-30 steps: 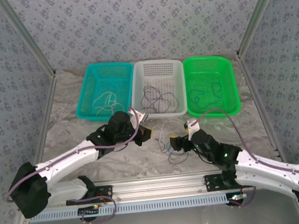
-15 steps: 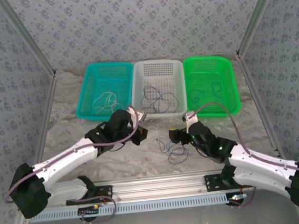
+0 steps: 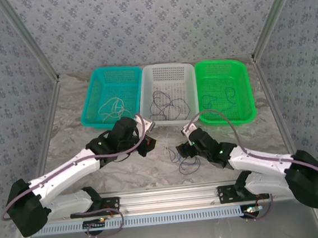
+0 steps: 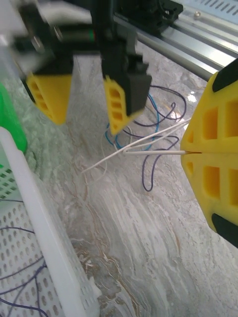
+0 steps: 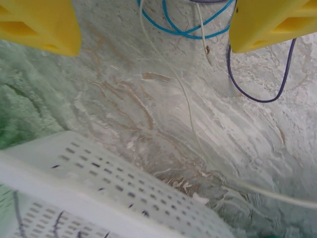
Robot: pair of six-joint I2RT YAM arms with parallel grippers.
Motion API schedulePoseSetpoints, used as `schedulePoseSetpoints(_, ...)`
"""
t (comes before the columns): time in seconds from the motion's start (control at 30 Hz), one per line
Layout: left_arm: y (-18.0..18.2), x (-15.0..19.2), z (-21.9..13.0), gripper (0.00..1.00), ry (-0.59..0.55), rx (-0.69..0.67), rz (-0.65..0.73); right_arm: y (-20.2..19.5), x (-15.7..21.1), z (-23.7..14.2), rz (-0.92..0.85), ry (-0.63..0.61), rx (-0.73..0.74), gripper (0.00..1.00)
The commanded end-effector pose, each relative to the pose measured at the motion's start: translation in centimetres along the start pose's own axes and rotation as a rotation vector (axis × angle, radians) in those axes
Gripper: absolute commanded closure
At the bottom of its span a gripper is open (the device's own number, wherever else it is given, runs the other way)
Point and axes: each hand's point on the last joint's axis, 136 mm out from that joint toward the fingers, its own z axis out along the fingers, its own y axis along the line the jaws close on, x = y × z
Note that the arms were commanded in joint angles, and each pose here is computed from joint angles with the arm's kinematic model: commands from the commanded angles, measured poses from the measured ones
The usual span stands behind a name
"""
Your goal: Untangle the cables
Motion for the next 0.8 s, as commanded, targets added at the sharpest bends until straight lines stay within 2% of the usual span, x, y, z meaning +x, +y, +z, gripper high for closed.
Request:
schedulePoseSetpoints(0.0,-1.8,-1.4,-1.4,1.00,-0.066,0.073,0.051,1.2,-2.6,0.9,-0.037,-0.058,-0.046,0.19)
schedulePoseSetpoints(0.3,-3.7,-0.9,-2.5,1.00,-0.093,0.185,0.078,1.7,-4.8,2.9,-0.064,-0.113,-0.032,0.16)
schedulePoseSetpoints(0.4,-4.1,-0.8,-2.6,1.00,-0.093,0.207,0.077,1.3,-5.6,3.1,-0.058,-0.139,0.002,0.19)
schedulePoseSetpoints(0.47,-4.1,-0.6,-2.6,1.00,-0.087,0.210,0.075,0.6,-5.8,3.2,-0.045,-0.140,0.046,0.30)
schedulePoseSetpoints(0.53,-4.0,-0.5,-2.6,1.00,-0.084,0.204,0.071,-0.6,-5.8,3.2,-0.018,-0.121,0.118,0.54)
schedulePoseSetpoints(0.57,-3.7,-0.3,-2.5,1.00,-0.081,0.191,0.064,-1.1,-5.7,3.1,-0.007,-0.112,0.157,0.70)
schedulePoseSetpoints(0.6,-3.2,-0.2,-2.5,1.00,-0.080,0.167,0.051,-1.4,-5.8,2.8,-0.003,-0.125,0.184,0.82)
schedulePoseSetpoints(0.67,-2.3,0.0,-2.4,1.00,-0.076,0.115,0.031,-1.4,-6.1,2.0,0.002,-0.170,0.205,0.94)
schedulePoseSetpoints(0.77,-1.1,0.3,-2.1,1.00,-0.068,0.063,-0.013,-1.3,-6.6,0.5,0.019,-0.243,0.217,1.00)
